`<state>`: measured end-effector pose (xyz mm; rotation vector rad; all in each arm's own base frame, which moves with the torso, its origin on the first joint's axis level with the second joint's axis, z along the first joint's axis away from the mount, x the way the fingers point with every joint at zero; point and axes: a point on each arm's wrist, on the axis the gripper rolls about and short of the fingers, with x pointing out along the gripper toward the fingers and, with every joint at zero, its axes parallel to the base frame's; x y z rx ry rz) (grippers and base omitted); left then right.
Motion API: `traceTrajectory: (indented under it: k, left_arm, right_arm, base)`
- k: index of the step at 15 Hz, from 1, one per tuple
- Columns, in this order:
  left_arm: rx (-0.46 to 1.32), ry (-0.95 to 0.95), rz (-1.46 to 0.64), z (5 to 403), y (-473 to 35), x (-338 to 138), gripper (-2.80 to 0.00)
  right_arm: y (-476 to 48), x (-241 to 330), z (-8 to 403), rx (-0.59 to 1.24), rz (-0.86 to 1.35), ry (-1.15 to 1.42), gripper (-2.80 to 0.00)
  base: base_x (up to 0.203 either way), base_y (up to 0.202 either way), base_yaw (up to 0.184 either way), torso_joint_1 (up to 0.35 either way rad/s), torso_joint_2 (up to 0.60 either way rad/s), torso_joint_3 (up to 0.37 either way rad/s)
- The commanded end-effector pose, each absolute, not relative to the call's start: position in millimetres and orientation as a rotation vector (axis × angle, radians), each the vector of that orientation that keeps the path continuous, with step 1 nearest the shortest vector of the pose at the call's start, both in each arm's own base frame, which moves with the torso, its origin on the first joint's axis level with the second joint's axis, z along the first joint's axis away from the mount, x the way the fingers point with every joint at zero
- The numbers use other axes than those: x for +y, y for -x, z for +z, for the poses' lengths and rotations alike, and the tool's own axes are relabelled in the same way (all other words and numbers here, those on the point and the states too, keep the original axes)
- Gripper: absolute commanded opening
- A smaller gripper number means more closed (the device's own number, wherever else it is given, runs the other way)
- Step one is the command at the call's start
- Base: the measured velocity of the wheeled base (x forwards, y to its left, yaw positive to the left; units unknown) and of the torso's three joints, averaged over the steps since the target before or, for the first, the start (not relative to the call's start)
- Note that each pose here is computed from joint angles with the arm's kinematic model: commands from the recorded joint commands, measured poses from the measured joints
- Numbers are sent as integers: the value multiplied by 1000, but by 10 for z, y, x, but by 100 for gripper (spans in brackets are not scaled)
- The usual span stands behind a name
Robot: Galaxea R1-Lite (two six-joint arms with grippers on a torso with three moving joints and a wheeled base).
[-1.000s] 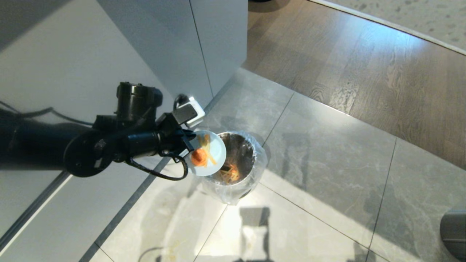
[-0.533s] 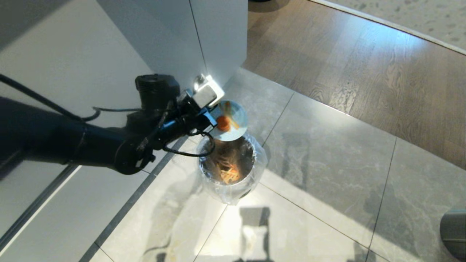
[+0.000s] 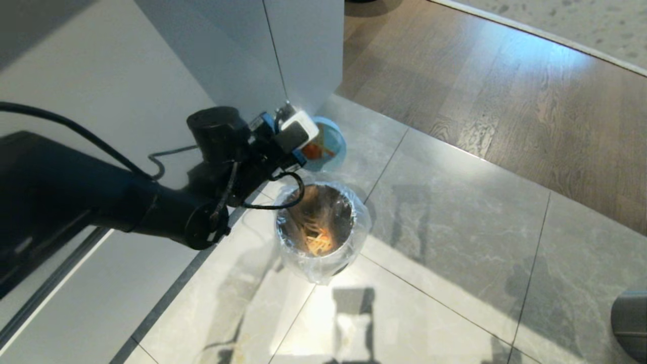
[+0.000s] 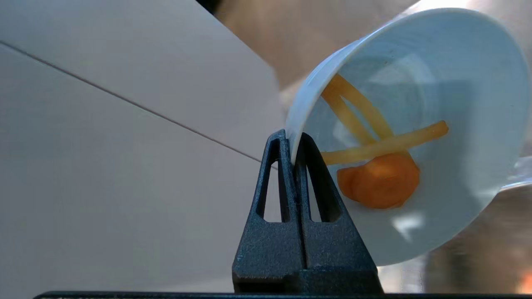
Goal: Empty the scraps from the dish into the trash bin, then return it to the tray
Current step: Pour the leftover food from the bowl into the trash can
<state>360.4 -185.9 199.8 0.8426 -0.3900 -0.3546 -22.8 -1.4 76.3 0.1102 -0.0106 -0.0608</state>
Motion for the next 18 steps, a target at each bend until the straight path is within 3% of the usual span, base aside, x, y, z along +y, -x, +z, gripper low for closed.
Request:
traceTrajectory:
  k: [1,8,14,18]
  left_arm:
    - [-404,-900,-339,1836,-3573,-1829,-280]
    - [-491,-859,-182,1644,-3279,-1703,-280]
    - [-468,-831,-248,1447,-3270,-1872,-280]
    - [-530,-877,-242,1528,-3295,-1963,-280]
  right_arm:
    - [228,-14,763,-11,-61,-111,-280]
    - [228,-14,763,-11,-61,-111,-280]
    - [228,-14,766,-11,-61,-111,-280]
    - [228,-14,763,-11,-61,-111,-280]
  base:
    - [0,0,0,0,0,0]
    - [0,0,0,0,0,0]
    - [0,0,0,0,0,0]
    - [0,0,0,0,0,0]
